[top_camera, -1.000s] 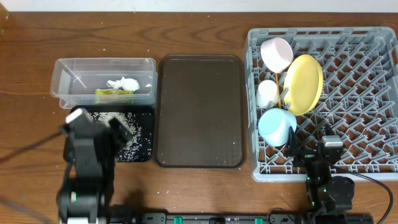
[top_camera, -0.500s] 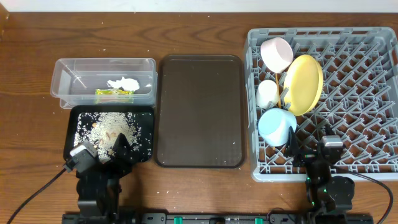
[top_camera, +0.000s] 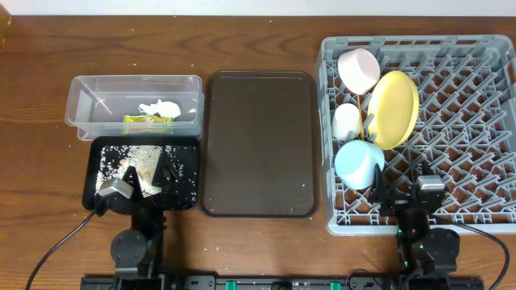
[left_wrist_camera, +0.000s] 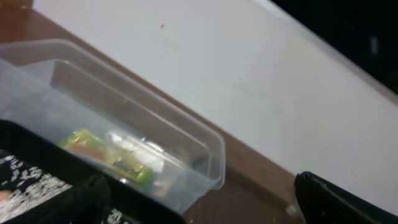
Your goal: Sort waste into correct bins and load items into the dishwasher rack
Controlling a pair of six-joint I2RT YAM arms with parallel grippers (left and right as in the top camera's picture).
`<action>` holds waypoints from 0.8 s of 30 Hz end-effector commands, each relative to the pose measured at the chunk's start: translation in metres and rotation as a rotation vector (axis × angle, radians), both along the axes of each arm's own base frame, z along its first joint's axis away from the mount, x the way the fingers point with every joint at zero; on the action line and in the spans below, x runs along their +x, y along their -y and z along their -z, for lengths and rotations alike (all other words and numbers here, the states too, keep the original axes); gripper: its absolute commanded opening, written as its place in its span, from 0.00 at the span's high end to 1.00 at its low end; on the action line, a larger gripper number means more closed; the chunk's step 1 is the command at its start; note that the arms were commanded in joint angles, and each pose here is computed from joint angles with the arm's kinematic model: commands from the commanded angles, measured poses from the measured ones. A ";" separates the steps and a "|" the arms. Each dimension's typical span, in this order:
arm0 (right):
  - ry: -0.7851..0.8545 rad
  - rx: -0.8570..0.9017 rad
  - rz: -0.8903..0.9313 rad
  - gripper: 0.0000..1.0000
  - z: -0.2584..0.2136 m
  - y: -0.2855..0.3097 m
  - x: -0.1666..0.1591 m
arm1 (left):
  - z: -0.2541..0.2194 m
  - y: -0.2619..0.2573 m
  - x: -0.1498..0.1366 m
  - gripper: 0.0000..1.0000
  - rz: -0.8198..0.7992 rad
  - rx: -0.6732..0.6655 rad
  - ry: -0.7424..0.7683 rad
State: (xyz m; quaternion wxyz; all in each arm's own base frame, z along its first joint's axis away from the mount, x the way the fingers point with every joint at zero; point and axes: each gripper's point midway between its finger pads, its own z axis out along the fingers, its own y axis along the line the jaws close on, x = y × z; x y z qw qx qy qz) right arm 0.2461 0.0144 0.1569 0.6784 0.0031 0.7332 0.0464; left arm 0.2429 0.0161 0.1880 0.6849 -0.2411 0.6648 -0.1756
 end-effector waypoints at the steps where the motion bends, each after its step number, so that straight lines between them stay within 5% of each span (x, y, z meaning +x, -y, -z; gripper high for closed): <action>1: 0.000 -0.008 0.012 0.01 0.000 0.003 0.000 | 0.003 0.002 0.002 0.02 0.015 -0.021 0.022; 15: 0.000 -0.008 0.013 0.01 0.000 0.003 0.000 | 0.051 0.005 0.001 0.02 0.023 -0.019 -0.150; 24: 0.000 -0.008 0.012 0.01 0.000 0.003 0.000 | 0.050 0.036 0.000 0.02 0.203 0.310 -0.151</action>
